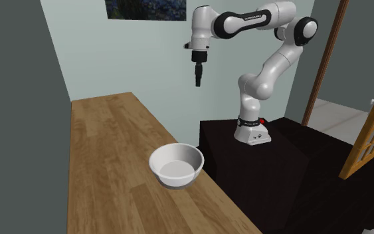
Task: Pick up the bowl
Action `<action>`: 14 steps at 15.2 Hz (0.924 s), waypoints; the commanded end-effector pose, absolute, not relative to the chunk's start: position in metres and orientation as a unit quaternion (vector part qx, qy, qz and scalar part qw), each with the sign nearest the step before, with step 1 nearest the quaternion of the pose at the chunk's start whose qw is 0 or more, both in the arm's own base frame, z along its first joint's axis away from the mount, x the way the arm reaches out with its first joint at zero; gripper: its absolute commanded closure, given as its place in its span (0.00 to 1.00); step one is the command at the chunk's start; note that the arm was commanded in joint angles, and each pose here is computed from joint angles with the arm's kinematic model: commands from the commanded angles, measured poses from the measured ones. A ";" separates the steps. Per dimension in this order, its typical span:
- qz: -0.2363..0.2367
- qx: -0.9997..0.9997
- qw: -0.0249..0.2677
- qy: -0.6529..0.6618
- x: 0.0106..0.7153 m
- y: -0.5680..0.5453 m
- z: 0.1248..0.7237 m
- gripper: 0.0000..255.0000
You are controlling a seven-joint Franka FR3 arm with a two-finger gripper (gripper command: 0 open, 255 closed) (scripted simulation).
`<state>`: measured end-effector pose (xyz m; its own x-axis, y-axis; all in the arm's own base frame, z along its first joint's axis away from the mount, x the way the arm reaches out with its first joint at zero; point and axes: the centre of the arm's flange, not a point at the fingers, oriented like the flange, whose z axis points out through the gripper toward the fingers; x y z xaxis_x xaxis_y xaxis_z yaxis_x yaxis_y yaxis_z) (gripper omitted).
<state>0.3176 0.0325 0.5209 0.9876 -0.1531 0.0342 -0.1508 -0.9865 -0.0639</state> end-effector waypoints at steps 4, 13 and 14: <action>-0.024 -0.994 0.060 0.091 0.336 0.064 0.471 0.00; -0.032 -0.986 0.112 0.117 0.368 0.128 0.389 0.00; -0.033 -0.985 0.117 0.119 0.372 0.136 0.380 0.00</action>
